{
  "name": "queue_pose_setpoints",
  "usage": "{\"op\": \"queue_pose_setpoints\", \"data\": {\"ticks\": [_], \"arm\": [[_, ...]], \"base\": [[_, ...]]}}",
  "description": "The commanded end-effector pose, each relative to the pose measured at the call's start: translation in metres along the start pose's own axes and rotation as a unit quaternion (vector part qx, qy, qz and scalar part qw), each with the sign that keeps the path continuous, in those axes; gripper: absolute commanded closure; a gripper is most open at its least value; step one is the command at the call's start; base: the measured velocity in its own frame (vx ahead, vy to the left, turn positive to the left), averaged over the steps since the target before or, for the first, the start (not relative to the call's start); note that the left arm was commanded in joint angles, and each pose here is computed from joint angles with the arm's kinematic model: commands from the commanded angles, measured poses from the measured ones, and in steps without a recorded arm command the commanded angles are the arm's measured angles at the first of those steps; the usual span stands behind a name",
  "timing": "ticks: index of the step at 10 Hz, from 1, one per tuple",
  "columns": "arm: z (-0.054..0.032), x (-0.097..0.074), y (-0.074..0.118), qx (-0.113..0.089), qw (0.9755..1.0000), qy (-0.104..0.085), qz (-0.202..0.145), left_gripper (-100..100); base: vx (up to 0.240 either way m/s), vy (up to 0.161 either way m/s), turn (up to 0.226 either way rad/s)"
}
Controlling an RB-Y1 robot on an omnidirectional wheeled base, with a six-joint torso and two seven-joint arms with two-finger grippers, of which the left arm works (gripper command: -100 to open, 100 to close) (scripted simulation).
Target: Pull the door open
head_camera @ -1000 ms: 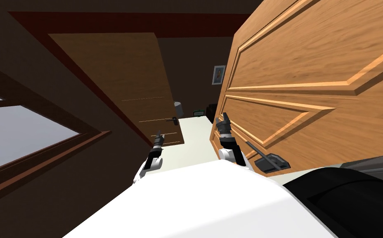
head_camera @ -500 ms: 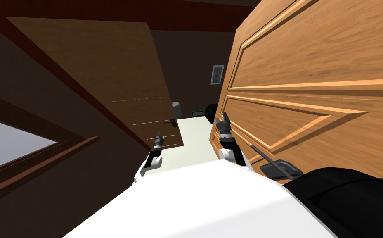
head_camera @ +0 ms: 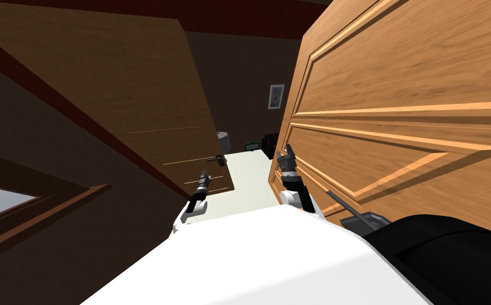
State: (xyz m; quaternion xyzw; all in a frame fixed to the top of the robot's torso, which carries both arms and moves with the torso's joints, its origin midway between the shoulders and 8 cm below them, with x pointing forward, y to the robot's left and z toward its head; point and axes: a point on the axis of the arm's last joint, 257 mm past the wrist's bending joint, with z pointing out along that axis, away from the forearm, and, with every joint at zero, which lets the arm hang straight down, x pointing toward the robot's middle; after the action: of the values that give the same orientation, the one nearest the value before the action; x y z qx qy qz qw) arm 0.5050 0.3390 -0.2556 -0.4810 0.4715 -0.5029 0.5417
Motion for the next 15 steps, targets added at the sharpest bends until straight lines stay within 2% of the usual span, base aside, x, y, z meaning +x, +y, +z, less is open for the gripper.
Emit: {"op": "queue_pose_setpoints", "data": {"ticks": [1, 5, 6, 7, 8, 11, 15], "arm": [[0.0028, -0.006, 0.011, -0.014, 0.9999, -0.004, -0.004, -100], [0.0082, -0.021, 0.035, -0.042, 0.9989, -0.014, -0.012, -100], [0.0068, -0.021, 0.032, -0.038, 0.9991, -0.013, -0.010, -100], [0.0031, -0.043, 0.036, -0.041, 0.9988, -0.025, -0.010, -100], [0.0019, -0.049, 0.036, -0.042, 0.9987, -0.029, -0.010, -100], [-0.0069, -0.094, 0.040, -0.044, 0.9974, -0.056, -0.009, -100], [-0.0155, -0.133, 0.039, -0.044, 0.9959, -0.079, -0.008, -100]], "base": [[0.160, 0.019, -0.097], [0.159, 0.043, -0.068], [0.065, 0.027, -0.012], [0.137, -0.021, -0.208], [0.193, -0.031, -0.152], [0.183, -0.038, -0.157], [0.156, 0.001, -0.122]]}}
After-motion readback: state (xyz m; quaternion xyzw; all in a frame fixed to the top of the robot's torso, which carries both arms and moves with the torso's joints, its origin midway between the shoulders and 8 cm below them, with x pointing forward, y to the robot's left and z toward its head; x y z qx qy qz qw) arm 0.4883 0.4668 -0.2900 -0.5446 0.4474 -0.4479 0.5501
